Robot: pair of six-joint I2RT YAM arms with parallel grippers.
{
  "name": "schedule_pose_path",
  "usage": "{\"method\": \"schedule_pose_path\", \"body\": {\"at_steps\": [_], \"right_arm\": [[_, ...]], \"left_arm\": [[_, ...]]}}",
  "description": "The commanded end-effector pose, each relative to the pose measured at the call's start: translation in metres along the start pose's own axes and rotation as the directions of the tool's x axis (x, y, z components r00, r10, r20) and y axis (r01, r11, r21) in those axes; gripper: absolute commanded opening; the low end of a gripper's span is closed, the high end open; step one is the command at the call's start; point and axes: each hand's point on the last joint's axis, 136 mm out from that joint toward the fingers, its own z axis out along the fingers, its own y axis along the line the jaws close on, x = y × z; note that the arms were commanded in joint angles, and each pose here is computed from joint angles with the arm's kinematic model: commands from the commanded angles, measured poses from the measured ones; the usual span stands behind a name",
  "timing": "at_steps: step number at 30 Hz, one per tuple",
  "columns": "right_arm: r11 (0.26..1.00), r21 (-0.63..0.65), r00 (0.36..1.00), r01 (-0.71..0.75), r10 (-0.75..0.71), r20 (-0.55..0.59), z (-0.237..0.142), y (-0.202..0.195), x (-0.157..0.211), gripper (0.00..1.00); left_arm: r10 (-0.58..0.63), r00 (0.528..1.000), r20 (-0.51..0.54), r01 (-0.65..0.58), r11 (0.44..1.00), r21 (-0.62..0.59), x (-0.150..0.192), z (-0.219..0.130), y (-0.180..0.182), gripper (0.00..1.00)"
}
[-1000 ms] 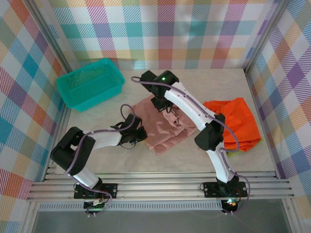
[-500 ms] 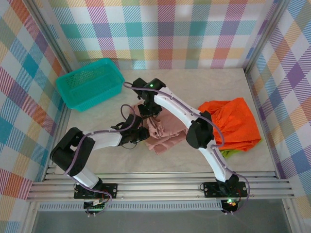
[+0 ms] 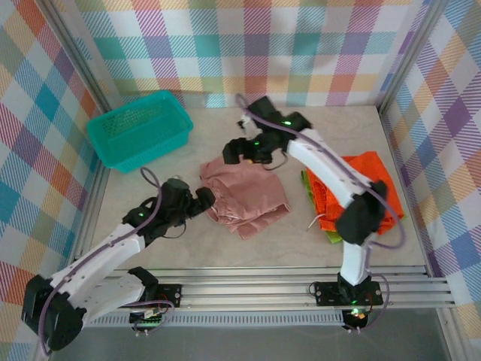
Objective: Fold and stack the shorts
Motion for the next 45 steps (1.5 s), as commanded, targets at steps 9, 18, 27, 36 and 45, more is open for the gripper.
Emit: {"method": "schedule_pose_path", "body": {"at_steps": [9,18,27,36,45], "right_arm": [[0.946,-0.247,0.974,-0.211,0.225,0.029,0.033,-0.043,0.031,0.99],[0.898,-0.174,0.913,-0.405,0.388,-0.126,0.102,-0.095,0.097,1.0],[0.861,-0.133,0.861,-0.491,0.456,-0.226,0.127,-0.103,0.168,1.0],[0.908,-0.237,0.931,-0.346,0.3,-0.209,0.1,-0.043,0.175,1.0],[0.935,-0.257,0.959,-0.245,0.272,0.074,0.025,-0.04,0.074,1.0]], "left_arm": [[-0.076,0.994,-0.082,0.1,0.935,0.341,-0.076,0.025,-0.122,1.0],[-0.145,0.977,-0.154,0.174,0.964,0.2,-0.049,0.143,-0.067,1.0],[-0.127,0.97,-0.208,0.119,0.992,-0.05,-0.007,0.186,0.035,1.0],[-0.016,0.979,-0.203,0.046,0.988,0.146,-0.056,0.118,-0.027,1.0],[-0.147,0.955,-0.259,0.211,0.948,0.24,-0.035,0.046,-0.048,1.0]]}}
